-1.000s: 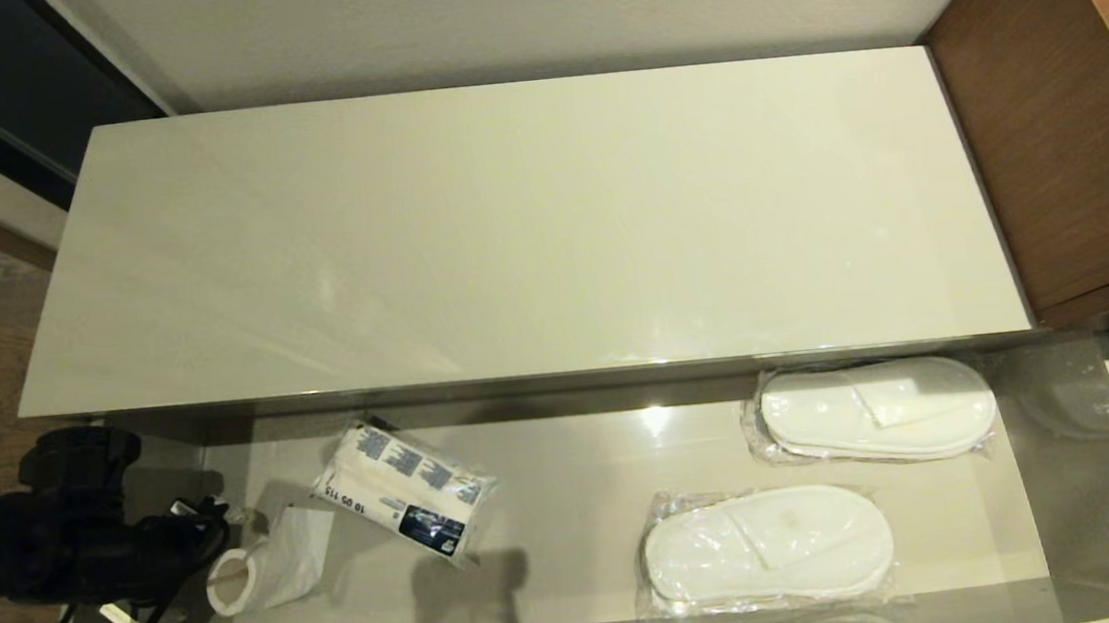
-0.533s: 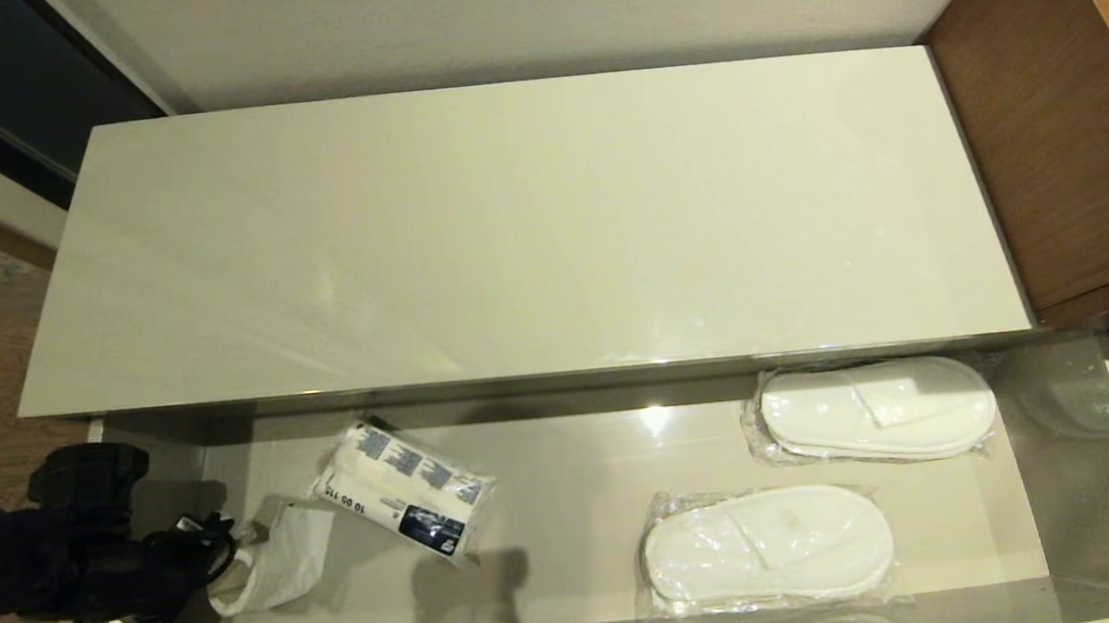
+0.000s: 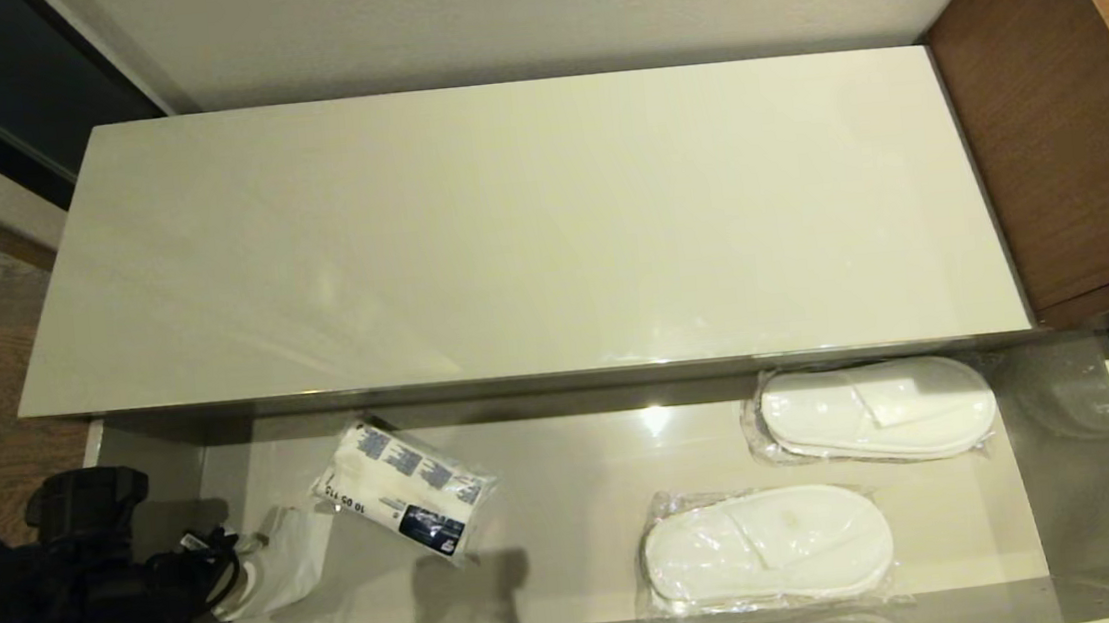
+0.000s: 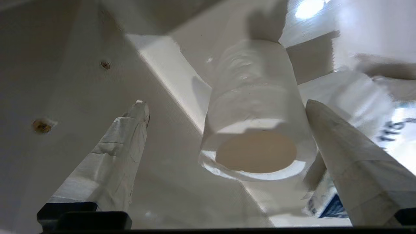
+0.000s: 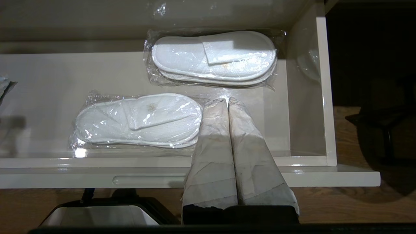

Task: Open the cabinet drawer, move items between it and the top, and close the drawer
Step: Take out the roll paper from the drawer

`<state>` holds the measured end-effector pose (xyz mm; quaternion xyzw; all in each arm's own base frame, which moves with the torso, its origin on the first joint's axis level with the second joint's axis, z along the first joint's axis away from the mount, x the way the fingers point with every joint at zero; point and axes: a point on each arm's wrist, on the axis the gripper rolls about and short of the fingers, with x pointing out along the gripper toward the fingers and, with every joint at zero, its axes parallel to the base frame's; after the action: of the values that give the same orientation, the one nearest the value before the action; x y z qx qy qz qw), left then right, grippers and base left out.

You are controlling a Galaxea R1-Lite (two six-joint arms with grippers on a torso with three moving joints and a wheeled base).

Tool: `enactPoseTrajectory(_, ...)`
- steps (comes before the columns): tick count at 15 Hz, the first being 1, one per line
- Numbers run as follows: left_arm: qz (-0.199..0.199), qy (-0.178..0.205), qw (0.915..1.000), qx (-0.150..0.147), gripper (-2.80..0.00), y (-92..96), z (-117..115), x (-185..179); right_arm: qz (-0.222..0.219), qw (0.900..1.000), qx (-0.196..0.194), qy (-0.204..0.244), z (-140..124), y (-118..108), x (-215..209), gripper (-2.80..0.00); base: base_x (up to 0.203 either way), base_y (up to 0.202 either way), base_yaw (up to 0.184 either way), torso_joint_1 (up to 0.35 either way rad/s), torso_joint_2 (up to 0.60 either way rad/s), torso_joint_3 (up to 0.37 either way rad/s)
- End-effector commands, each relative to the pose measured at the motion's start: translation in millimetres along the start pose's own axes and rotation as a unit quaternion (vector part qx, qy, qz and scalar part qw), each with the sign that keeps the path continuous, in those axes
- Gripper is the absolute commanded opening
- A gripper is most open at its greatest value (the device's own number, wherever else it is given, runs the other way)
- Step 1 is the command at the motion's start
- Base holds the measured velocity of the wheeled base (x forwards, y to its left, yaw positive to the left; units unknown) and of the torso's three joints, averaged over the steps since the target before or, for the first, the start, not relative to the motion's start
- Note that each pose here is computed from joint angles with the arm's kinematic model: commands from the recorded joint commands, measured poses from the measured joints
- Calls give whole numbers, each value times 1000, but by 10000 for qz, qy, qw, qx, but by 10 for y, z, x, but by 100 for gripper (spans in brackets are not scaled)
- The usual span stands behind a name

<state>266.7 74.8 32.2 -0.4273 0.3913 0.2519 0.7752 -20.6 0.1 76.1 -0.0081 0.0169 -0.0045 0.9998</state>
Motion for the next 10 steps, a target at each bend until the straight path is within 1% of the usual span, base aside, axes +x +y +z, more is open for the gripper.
enactPoseTrajectory(1,27,50,10000,18,0,32,-42,-1,0,10000,-2,8,-2,0,0,-280,0,0,0,0,0,0)
enactPoseTrajectory(3,21,80,9997,223,0,63,-83,5,0,10000,-2,8,0,0,1,-280,0,0,0,0,0,0)
enactPoseTrajectory(4,58,157,9992,356,0,81,-132,12,0,10000,-2,15,-1,0,1,-280,0,0,0,0,0,0)
enactPoseTrajectory(6,64,172,9991,392,0,82,-144,15,0,10000,-2,8,0,0,1,-280,0,0,0,0,0,0)
enactPoseTrajectory(8,87,253,9981,557,0,69,-216,38,0,10000,-2,8,0,0,1,-280,0,0,0,0,0,0)
enactPoseTrajectory(10,46,227,9981,568,0,61,-215,35,0,10000,-2,14,-1,0,1,-280,0,0,0,0,0,0)
